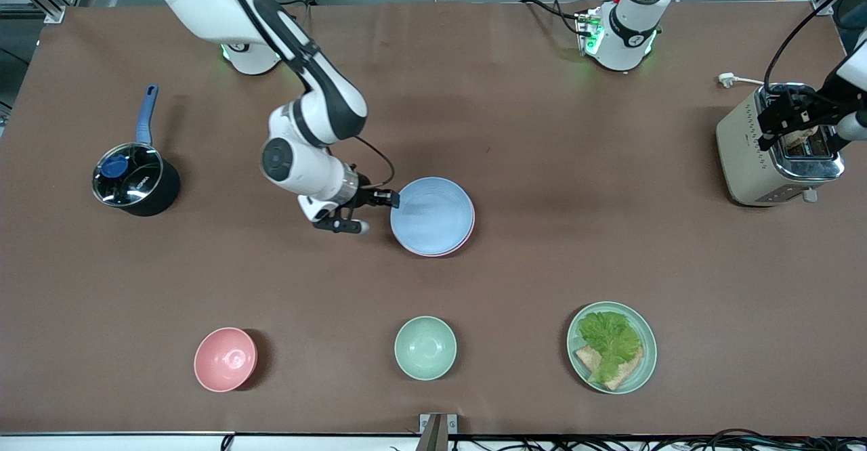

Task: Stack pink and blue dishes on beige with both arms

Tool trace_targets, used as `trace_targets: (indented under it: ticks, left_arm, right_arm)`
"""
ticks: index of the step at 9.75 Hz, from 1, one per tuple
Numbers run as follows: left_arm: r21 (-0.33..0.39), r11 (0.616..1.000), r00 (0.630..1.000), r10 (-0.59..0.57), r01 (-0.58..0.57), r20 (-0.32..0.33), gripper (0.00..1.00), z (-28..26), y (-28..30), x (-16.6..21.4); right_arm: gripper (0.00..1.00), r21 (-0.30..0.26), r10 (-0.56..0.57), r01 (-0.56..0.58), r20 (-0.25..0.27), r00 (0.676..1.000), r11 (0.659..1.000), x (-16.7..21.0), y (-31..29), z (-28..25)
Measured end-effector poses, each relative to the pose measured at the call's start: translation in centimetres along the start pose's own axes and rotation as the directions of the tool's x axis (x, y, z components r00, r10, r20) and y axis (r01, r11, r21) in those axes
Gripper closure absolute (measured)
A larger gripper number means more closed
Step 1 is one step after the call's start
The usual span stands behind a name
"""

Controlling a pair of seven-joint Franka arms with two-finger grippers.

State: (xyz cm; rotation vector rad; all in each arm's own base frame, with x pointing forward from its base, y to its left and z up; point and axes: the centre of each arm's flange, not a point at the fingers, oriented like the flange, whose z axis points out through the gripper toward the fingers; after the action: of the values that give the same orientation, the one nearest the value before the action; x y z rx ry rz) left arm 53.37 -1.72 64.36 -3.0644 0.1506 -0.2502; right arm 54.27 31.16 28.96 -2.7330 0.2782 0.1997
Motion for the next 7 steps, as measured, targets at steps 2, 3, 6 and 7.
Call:
trace_targets:
  ticks: [2,3,6,7]
  left_arm:
    - [-0.003,1.0,1.0,-0.015,0.015,0.014,0.0,-0.9,0.0,0.3]
    - [-0.005,0.999,0.999,-0.047,0.047,0.028,0.0,-1.3,0.0,0.7]
    - [-0.048,0.989,0.989,-0.135,0.139,0.062,0.0,-1.5,0.7,0.9]
    - [-0.051,0.989,0.988,-0.138,0.141,0.066,0.0,-1.6,0.9,0.9]
  right_arm:
    - [0.0,-0.068,-0.05,0.046,-0.057,0.997,0.997,1.3,2.3,-11.1]
    - [0.0,-0.154,-0.091,0.076,-0.096,0.991,0.985,1.0,3.6,-16.3]
    - [0.0,-0.298,-0.053,-0.006,-0.189,0.981,0.954,0.3,9.6,-29.2]
    - [0.0,-0.304,-0.048,-0.014,-0.198,0.979,0.953,0.7,12.4,-33.3]
